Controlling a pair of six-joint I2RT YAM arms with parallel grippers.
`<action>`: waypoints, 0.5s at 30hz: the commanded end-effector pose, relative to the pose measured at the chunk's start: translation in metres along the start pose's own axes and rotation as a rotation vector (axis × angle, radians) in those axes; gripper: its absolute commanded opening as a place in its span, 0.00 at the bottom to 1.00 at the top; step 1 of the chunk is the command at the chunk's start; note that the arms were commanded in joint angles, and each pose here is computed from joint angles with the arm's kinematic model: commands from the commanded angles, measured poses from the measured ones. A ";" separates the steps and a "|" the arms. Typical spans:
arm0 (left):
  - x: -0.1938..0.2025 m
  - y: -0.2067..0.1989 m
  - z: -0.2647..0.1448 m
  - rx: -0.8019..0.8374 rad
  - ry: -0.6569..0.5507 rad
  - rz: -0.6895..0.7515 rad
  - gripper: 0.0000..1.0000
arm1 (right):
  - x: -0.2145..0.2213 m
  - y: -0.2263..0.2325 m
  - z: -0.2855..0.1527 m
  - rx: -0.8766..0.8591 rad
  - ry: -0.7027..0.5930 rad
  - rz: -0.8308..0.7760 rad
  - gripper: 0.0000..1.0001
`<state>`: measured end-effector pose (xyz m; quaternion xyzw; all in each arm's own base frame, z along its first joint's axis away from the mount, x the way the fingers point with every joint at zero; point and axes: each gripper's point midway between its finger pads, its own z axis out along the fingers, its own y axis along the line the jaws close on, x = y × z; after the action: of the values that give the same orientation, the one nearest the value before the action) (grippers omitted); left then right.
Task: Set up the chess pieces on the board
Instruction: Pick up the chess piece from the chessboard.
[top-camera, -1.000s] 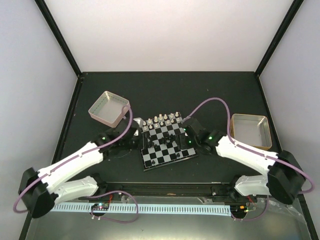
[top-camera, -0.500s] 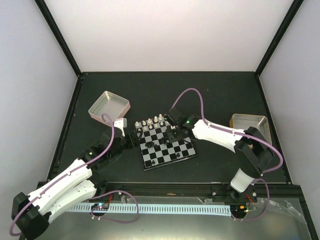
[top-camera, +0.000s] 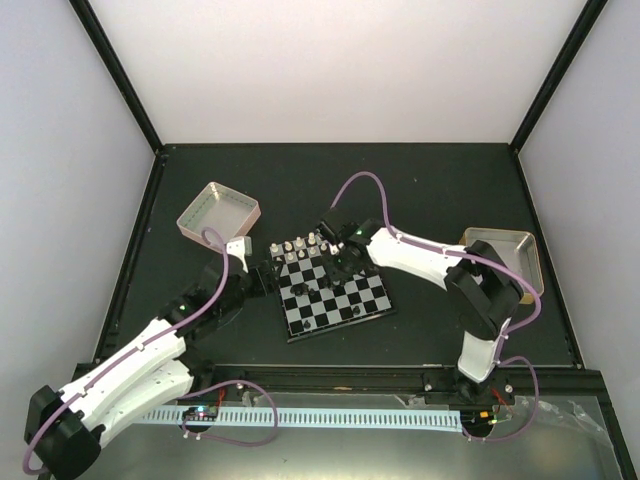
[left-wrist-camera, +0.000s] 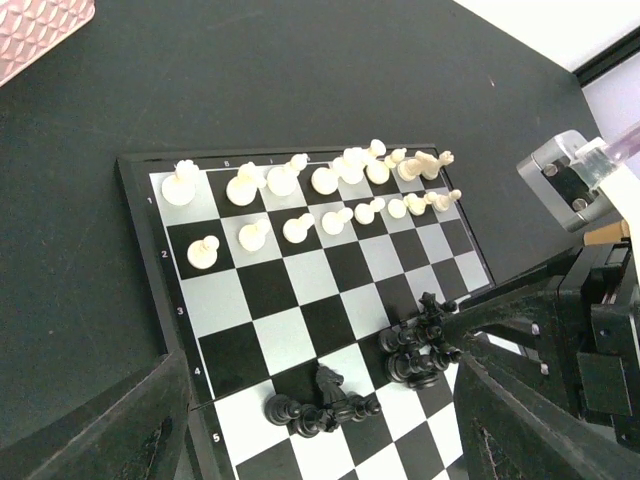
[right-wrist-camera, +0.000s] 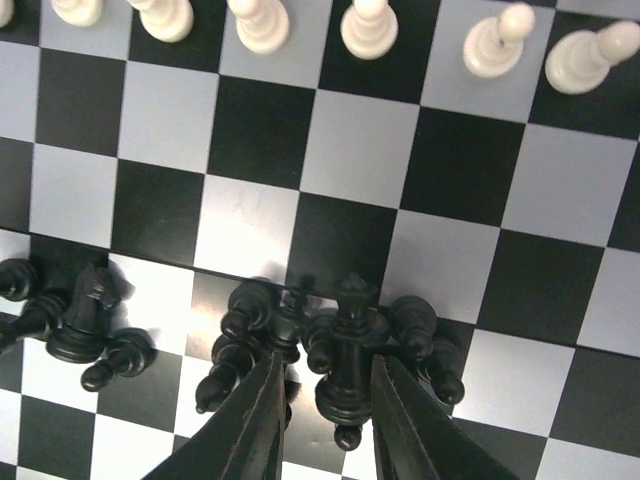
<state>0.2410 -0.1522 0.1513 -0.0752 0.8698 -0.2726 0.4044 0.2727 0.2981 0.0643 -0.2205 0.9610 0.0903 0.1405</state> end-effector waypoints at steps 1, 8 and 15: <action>-0.009 -0.006 -0.001 0.029 -0.029 -0.010 0.74 | -0.004 0.007 -0.008 -0.029 0.020 -0.027 0.25; -0.012 0.000 -0.005 0.018 -0.055 -0.027 0.74 | 0.002 0.032 -0.015 -0.111 0.043 -0.064 0.37; -0.013 0.005 -0.007 0.009 -0.062 -0.035 0.74 | 0.004 0.032 -0.003 -0.064 0.098 -0.056 0.34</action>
<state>0.2423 -0.1445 0.1545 -0.0872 0.8623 -0.2756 0.4159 0.2559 0.3224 0.0748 -0.2568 0.9530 0.1190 0.1082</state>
